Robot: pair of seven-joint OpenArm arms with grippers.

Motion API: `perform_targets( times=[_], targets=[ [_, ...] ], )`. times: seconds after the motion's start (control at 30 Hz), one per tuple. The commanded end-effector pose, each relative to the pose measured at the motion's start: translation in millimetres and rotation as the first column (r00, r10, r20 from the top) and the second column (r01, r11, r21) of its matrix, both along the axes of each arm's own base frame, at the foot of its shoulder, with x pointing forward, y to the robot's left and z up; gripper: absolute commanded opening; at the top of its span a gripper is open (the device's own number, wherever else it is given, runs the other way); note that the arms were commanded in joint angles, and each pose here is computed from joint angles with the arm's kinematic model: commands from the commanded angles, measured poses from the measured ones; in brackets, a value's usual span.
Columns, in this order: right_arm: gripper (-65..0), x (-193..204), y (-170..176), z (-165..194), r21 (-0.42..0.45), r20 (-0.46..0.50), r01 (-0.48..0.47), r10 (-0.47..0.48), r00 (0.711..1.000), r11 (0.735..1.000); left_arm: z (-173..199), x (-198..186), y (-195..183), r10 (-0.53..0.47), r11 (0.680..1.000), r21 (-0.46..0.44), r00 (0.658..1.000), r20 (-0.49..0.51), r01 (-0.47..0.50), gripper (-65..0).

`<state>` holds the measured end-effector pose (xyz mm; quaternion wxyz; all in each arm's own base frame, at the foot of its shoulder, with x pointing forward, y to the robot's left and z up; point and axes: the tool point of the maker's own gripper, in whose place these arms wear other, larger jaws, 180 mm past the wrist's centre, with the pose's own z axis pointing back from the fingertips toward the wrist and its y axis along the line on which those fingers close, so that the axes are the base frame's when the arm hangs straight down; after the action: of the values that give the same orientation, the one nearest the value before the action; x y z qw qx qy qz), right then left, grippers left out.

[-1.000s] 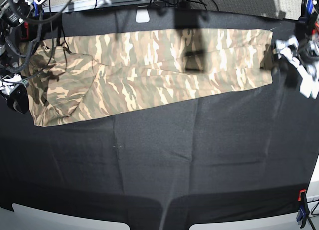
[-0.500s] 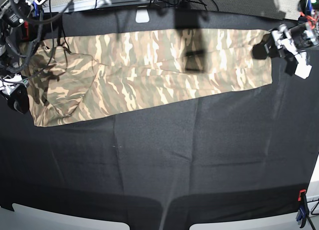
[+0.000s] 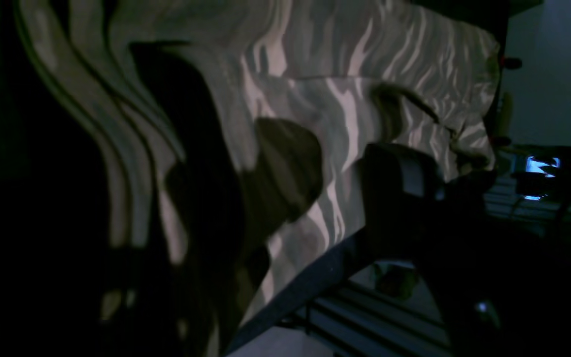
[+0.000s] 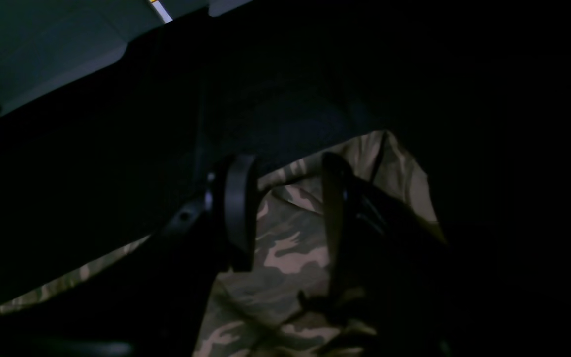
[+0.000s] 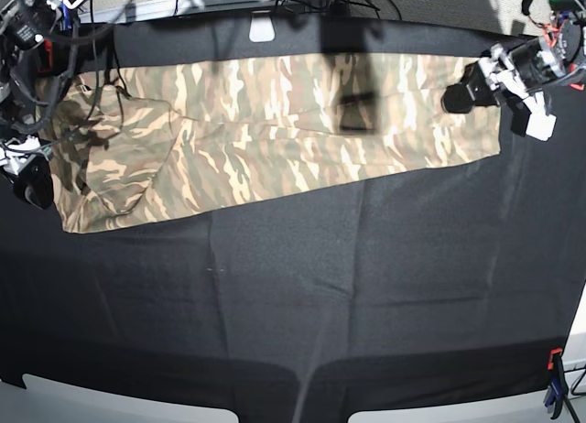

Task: Layout the t-shirt on the table in an organized manner, then fold the t-shirt properly
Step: 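Grasp the end of the camouflage strip with the left gripper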

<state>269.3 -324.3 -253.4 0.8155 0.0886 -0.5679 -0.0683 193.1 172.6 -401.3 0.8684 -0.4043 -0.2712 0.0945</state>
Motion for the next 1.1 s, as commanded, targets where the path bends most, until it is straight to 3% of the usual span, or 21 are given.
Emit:
perform_targets(
  times=[0.0, 0.27, 0.4, 0.53, 0.93, 1.07],
  targets=[
    [-44.0, 4.9, -1.2, 19.5, -0.019, 0.068, -0.01, 0.011, 0.998, 1.0, 9.7, 9.3, 2.2, 0.005, 1.0, -0.001, 0.999, 0.047, -0.005, -19.9],
    [-44.0, 4.8, -1.1, 19.1, -0.019, 0.065, -0.01, 0.011, 0.998, 1.0, 9.2, 14.3, -1.5, 0.01, 1.0, 0.002, 0.998, 0.057, -0.01, -21.7],
    [-44.0, 4.8, -1.1, 19.1, -0.019, 0.065, -0.01, 0.011, 0.998, 1.0, 3.2, 12.5, 1.9, 0.002, 0.999, 0.043, 0.999, 0.045, -0.004, -40.6],
    [-44.0, 4.8, -1.1, 19.1, -0.019, 0.065, -0.01, 0.011, 0.998, 1.0, 3.3, 12.7, 1.7, 0.003, 0.999, 0.042, 0.999, 0.045, -0.005, -64.7],
    [-44.0, 5.4, -1.1, 19.9, -0.019, 0.068, -0.01, 0.012, 0.998, 1.0, 8.8, 13.1, -3.1, -0.027, 0.998, 0.05, 0.998, 0.055, 0.025, -65.0],
    [-44.0, 5.4, -1.1, 19.9, -0.019, 0.069, -0.01, 0.011, 0.998, 1.0, 28.7, 20.1, -15.6, -0.06, 0.997, 0.061, 0.991, 0.123, 0.053, -65.0]
  ],
)
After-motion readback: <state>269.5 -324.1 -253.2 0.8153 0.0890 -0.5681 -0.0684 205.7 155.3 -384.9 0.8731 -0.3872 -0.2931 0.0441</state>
